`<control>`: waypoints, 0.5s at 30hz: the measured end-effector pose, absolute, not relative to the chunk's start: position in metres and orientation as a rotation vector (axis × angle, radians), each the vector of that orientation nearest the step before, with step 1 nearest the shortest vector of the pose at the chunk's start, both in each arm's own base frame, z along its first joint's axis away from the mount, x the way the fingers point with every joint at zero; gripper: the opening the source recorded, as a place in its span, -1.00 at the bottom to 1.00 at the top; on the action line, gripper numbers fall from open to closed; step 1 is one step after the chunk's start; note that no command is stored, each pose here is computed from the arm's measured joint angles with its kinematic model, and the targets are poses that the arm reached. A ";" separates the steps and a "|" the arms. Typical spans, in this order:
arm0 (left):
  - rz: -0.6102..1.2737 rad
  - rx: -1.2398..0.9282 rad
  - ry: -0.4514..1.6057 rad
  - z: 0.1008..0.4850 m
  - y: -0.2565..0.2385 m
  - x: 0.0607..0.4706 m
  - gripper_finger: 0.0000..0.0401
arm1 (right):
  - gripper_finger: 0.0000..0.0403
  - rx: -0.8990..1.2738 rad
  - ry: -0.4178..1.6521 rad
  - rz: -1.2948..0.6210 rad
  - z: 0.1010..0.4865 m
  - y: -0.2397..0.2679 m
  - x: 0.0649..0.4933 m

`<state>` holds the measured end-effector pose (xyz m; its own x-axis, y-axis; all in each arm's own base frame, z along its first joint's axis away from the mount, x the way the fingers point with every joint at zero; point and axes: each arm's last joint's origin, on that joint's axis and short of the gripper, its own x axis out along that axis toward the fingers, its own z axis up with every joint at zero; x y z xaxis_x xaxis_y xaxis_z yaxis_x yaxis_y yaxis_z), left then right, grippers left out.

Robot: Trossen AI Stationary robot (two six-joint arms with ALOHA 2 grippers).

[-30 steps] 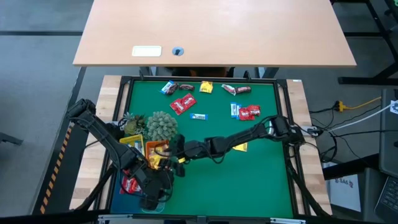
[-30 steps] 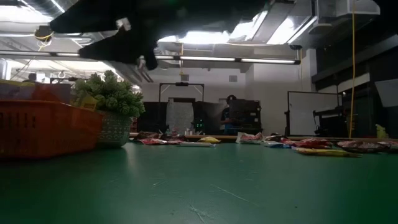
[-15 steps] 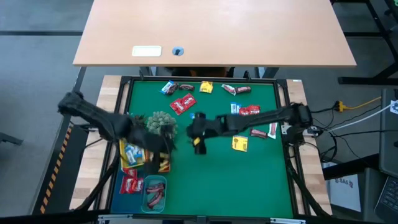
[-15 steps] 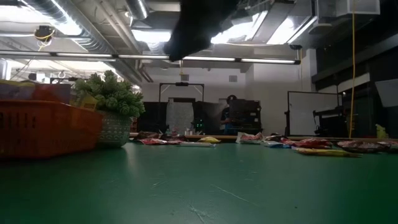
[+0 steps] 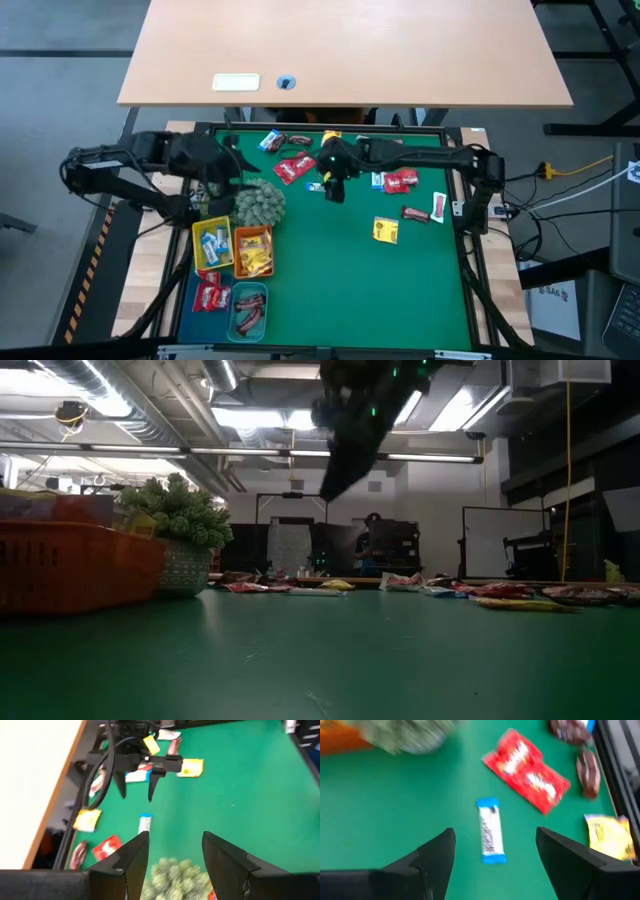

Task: Sort candy
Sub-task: Put the white chocolate into the yellow basket

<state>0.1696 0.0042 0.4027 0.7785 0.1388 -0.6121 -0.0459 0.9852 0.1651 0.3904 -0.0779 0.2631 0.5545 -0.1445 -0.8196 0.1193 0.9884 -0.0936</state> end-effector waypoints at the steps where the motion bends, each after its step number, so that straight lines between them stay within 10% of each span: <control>1: 0.113 0.140 0.678 0.403 0.007 0.166 -0.11 | 0.36 -0.022 0.977 -0.170 0.259 -0.084 0.390; 15: 0.204 0.113 0.820 0.370 0.023 0.166 -0.11 | 0.36 0.052 1.154 -0.188 0.183 -0.113 0.403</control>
